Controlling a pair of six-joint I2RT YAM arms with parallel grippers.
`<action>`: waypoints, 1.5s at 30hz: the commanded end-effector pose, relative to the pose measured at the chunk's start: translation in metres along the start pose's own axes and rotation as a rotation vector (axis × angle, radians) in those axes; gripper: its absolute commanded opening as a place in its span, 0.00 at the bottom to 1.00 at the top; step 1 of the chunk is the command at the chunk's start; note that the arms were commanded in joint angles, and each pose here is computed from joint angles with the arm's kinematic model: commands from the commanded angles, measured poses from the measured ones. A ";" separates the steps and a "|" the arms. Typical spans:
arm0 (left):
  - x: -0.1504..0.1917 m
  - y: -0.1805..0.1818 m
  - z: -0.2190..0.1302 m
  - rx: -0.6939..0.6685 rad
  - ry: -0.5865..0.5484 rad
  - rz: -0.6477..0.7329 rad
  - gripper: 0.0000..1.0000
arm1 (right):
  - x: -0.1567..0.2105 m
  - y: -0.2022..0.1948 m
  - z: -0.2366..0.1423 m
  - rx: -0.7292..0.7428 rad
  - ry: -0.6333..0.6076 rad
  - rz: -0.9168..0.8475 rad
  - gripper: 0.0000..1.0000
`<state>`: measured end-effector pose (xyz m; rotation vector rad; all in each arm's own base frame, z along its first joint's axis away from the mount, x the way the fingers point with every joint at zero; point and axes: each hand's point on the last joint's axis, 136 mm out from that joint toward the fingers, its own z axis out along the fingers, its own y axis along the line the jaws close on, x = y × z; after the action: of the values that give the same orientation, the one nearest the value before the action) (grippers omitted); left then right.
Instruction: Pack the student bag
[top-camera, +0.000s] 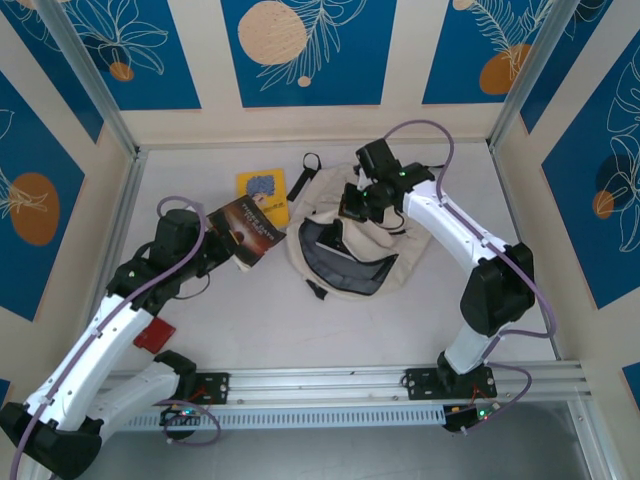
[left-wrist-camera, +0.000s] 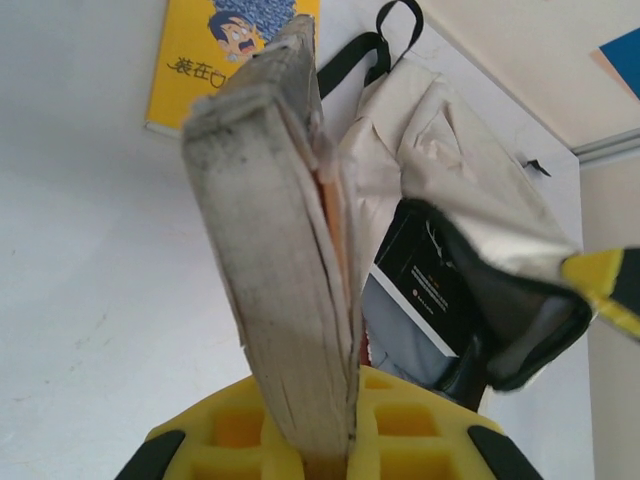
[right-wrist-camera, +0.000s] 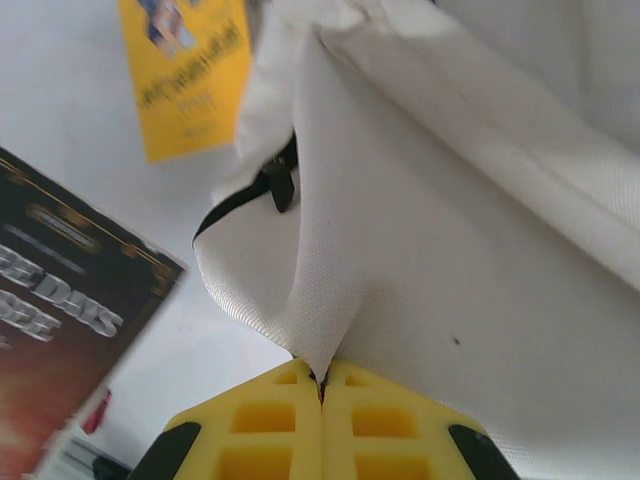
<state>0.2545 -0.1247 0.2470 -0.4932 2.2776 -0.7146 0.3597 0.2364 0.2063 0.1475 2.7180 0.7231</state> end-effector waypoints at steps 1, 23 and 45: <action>-0.009 -0.018 -0.013 0.096 -0.036 0.027 0.00 | -0.026 0.018 -0.013 -0.021 -0.063 -0.006 0.00; 0.049 -0.077 0.016 0.495 0.257 -0.058 0.00 | -0.055 0.063 -0.028 -0.138 -0.086 -0.035 0.00; 0.077 -0.119 0.123 0.370 0.126 -0.295 0.00 | -0.043 0.078 -0.065 -0.283 -0.069 -0.017 0.00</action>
<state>0.2838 -0.2862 0.1689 -0.5298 2.3201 -1.2468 0.3884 0.2609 0.2753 0.1255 2.6138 0.9451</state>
